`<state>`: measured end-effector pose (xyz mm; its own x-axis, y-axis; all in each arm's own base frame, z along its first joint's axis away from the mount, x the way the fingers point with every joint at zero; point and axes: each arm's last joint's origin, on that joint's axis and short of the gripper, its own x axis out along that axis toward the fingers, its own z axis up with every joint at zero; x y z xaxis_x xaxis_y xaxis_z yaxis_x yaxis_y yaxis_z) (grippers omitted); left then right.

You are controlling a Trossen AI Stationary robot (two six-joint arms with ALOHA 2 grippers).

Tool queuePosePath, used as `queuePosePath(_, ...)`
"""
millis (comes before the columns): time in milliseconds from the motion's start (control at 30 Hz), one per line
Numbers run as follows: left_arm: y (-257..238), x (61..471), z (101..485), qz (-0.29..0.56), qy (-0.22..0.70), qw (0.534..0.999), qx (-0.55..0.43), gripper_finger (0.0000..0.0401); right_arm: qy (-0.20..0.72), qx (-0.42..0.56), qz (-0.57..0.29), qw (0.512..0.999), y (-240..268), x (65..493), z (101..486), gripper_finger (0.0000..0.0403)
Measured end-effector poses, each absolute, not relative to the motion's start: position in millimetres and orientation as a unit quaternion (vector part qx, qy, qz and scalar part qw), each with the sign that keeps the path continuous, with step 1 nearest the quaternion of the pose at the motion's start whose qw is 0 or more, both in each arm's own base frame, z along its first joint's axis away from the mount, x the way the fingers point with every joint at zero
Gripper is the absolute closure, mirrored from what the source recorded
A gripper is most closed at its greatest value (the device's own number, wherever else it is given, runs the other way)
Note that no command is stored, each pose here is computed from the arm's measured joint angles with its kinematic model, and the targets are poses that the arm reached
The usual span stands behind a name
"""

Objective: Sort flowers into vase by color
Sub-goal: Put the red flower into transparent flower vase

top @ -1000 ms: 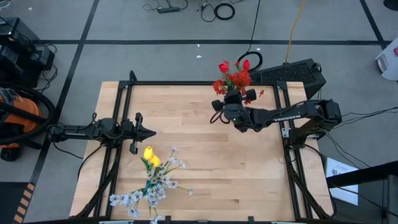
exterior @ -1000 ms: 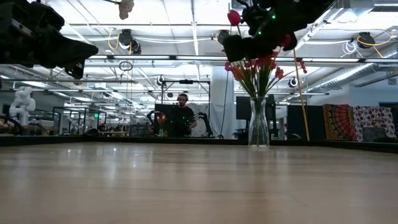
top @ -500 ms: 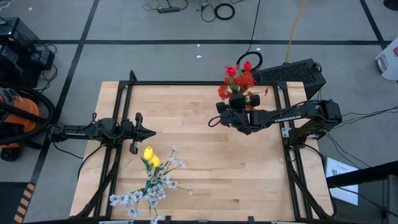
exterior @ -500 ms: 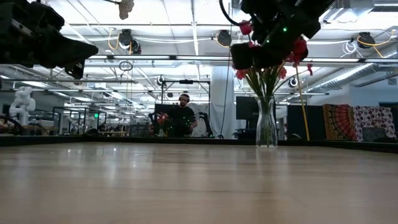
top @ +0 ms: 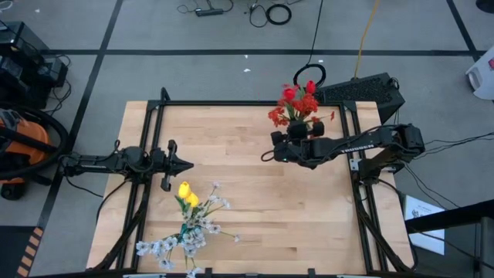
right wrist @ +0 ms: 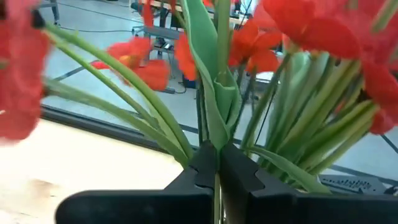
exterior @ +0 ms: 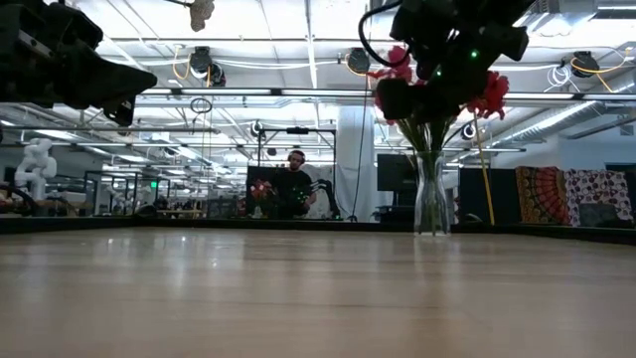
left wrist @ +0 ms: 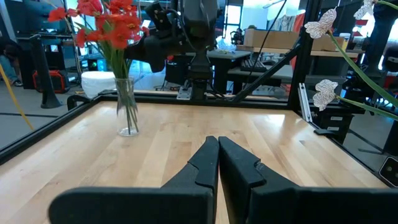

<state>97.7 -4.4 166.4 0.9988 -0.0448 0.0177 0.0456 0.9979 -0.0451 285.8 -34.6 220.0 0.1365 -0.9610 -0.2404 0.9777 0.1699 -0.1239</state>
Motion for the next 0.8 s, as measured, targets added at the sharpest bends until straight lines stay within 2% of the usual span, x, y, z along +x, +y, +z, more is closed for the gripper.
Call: queuePosePath(800, -4.4, 97.7, 166.5, -0.023, -0.008, 0.999, -0.023, 0.0383, 0.177, 0.069, -0.622, 0.760, -33.1, 280.2, 213.3, 0.0400)
